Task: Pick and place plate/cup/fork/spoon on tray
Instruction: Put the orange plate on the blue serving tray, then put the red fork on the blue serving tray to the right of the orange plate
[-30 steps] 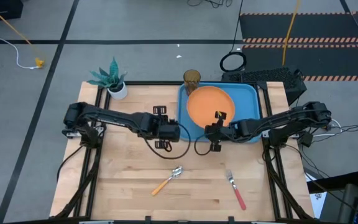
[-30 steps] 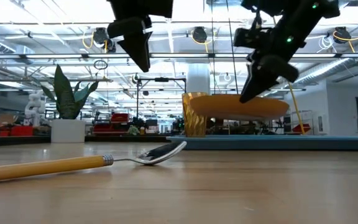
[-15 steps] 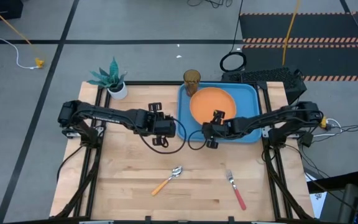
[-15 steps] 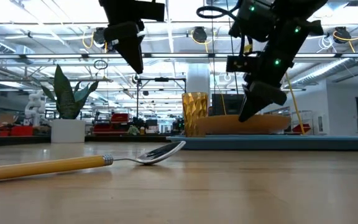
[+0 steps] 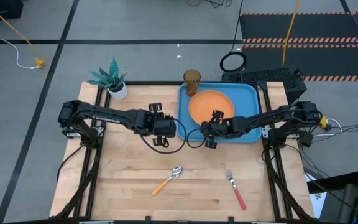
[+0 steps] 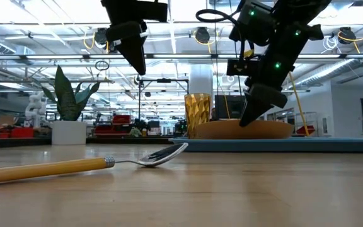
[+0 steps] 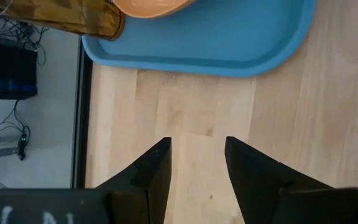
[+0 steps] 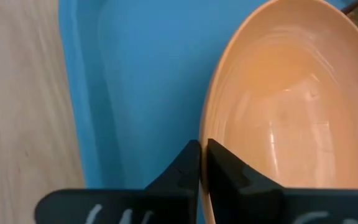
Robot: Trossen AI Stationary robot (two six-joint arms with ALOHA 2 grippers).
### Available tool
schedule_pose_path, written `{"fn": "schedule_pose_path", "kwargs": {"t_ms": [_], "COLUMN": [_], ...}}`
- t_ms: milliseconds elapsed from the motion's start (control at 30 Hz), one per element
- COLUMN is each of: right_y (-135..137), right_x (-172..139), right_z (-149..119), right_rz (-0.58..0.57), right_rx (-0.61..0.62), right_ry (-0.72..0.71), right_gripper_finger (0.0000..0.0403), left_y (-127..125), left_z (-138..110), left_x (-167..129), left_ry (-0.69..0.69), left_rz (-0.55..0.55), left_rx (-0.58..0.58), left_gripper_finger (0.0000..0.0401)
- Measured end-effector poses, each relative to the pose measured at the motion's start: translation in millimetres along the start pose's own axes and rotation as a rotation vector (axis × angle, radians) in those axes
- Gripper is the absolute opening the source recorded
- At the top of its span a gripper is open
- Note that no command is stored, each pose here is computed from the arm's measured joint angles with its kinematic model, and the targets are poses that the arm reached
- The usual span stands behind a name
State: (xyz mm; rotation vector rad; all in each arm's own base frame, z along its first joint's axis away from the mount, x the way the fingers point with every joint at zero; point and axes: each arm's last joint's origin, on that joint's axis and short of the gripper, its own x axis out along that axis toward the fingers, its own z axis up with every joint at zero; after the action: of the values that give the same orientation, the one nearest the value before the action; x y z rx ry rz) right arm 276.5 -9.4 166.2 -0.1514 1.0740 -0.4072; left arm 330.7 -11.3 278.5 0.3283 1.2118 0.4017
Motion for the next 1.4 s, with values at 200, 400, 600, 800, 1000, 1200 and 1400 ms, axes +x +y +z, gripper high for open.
{"fn": "schedule_pose_path", "kwargs": {"t_ms": [200, 400, 600, 800, 1000, 1200, 1400], "right_y": [0, 5, 12, 27, 71, 113, 153], "right_x": [1, 5, -8, -49, -97, -134, -164], "right_z": [1, -5, -3, 5, 0, -23, -33], "right_rz": [-0.008, -0.013, -0.081, 0.004, 0.204, 0.244, 0.275], "right_rx": [0.029, 0.116, 0.274, 0.397, 0.429, 0.54, 0.664], "right_ry": [-0.025, -0.063, -0.142, -0.264, -0.312, -0.224, -0.034], "right_gripper_finger": [0.0009, 0.0048, 0.011, 0.0138, 0.0138, 0.0138, 0.0139], "left_y": [-2, -8, -16, -32, -59, -85, -99], "left_z": [2, 2, 5, 5, 0, -7, -10], "left_x": [-1, -4, -8, -17, -33, -50, -60], "left_ry": [-0.018, -0.029, -0.069, -0.095, -0.126, -0.162, -0.194], "left_rz": [-0.024, -0.04, -0.084, -0.147, -0.189, -0.228, -0.256], "left_rx": [-0.007, 0.011, 0.015, 0.016, 0.037, 0.081, 0.077], "left_gripper_finger": [0.0154, 0.0154, 0.0154, 0.0154, 0.0154, 0.0154, 0.0154]}}
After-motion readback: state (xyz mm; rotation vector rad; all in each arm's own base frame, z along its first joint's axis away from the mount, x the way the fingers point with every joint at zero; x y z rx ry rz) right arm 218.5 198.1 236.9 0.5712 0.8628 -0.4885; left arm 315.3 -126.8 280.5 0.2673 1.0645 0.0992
